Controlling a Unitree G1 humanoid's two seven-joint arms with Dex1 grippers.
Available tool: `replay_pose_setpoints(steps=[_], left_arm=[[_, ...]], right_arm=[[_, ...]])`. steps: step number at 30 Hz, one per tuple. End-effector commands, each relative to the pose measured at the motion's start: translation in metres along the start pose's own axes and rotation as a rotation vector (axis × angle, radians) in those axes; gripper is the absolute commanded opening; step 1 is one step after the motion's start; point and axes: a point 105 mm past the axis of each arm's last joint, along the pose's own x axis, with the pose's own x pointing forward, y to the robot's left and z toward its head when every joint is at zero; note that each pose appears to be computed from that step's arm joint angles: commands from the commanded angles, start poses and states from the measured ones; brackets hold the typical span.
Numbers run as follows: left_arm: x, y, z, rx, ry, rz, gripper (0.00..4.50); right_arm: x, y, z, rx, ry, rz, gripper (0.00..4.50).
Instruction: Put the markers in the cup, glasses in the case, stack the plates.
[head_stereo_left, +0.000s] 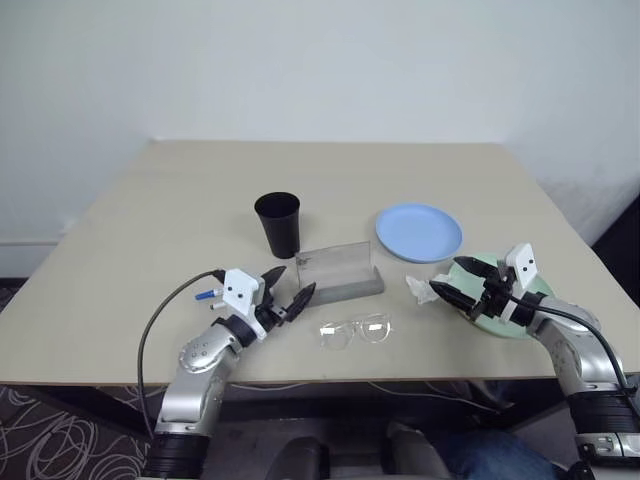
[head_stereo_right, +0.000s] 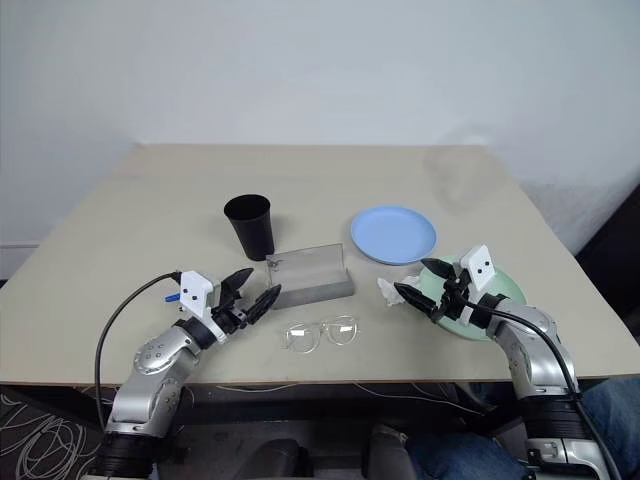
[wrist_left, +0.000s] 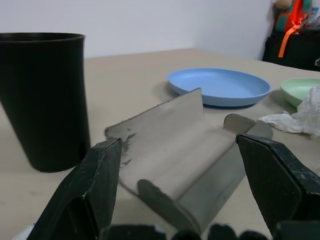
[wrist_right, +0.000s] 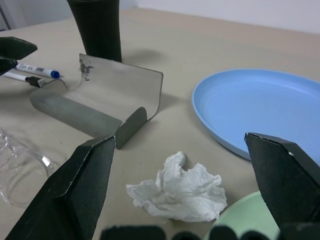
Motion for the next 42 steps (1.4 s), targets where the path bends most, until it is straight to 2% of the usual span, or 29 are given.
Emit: replay_pose_setpoints(steps=[1,6,21,25,28,31,42], left_arm=[[-0.001,0.009,0.016,0.034,-0.047,0.017,3.83],[-0.002,0.017,0.016,0.045,-0.039,0.011,3.83],[0.006,0.014,0.019,0.051,-0.043,-0.020,3.83],[0.005,0.012,0.018,0.050,-0.042,-0.021,3.83],[0.005,0.011,0.016,0.044,-0.040,-0.024,3.83],[0.006,0.010,0.015,0.040,-0.040,-0.030,3.83],[0.015,0.005,0.013,0.030,-0.046,-0.054,3.83]], right_arm=[[-0.003,0.001,0.018,-0.035,-0.054,-0.007,4.50],[-0.003,0.003,0.022,-0.043,-0.065,-0.017,4.50],[-0.006,0.003,0.019,-0.050,-0.052,-0.033,4.50],[-0.014,0.003,0.016,-0.053,0.020,-0.018,4.50],[-0.027,0.004,-0.001,-0.101,0.199,-0.028,4.50],[-0.037,0.002,-0.010,-0.120,0.283,-0.054,4.50],[-0.039,-0.004,-0.030,-0.180,0.381,-0.139,4.50]])
